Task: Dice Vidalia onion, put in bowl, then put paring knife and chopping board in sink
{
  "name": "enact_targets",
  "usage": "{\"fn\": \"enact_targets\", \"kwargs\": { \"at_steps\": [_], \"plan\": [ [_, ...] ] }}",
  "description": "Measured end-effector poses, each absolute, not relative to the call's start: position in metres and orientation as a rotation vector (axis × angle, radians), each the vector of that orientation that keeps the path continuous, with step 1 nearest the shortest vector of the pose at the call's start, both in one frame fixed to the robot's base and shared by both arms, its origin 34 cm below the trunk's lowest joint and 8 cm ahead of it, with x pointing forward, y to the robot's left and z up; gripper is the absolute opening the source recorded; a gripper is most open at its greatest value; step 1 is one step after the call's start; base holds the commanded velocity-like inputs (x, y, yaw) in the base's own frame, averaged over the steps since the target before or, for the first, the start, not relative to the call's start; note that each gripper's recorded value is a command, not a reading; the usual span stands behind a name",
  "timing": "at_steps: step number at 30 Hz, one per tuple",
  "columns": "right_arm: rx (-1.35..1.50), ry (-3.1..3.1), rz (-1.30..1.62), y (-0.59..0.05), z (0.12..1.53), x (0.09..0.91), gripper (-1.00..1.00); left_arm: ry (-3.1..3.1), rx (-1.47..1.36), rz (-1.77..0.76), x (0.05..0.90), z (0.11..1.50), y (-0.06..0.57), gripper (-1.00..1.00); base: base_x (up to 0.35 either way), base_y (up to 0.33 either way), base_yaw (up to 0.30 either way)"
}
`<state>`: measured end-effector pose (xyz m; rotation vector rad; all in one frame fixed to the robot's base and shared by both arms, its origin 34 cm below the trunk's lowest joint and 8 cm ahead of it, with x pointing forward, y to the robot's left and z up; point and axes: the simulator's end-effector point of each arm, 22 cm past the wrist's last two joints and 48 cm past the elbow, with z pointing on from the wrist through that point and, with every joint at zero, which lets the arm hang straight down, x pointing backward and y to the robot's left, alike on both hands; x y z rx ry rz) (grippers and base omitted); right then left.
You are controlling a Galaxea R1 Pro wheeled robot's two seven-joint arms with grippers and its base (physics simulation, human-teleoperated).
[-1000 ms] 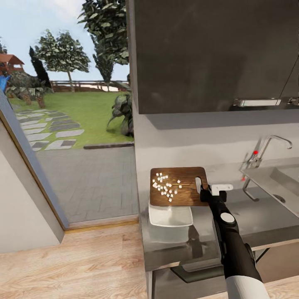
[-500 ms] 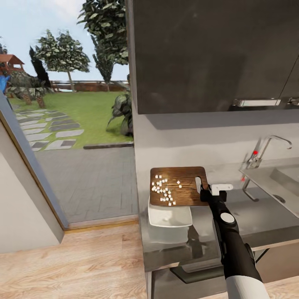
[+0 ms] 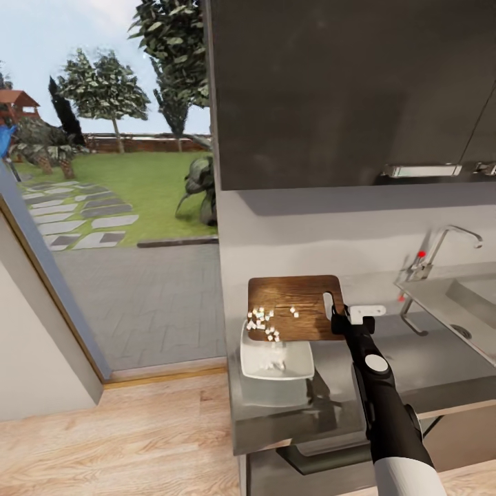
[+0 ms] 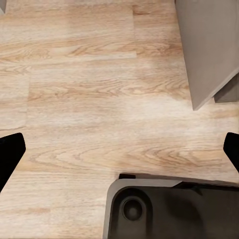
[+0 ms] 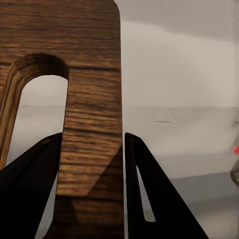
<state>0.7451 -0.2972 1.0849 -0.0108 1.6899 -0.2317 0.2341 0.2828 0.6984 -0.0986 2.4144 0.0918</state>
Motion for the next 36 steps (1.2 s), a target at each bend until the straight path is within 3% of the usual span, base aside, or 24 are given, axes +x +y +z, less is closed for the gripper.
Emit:
{"fn": "enact_targets", "kwargs": {
  "at_steps": [36],
  "plan": [
    [-0.005, 1.696, -0.233, -0.2965, 1.0843, 0.7449, -1.00, 2.415, -0.098, 0.091, 0.2341, 0.6984, 0.2827, 1.00, -0.005, -0.020, 0.000]
  ]
}}
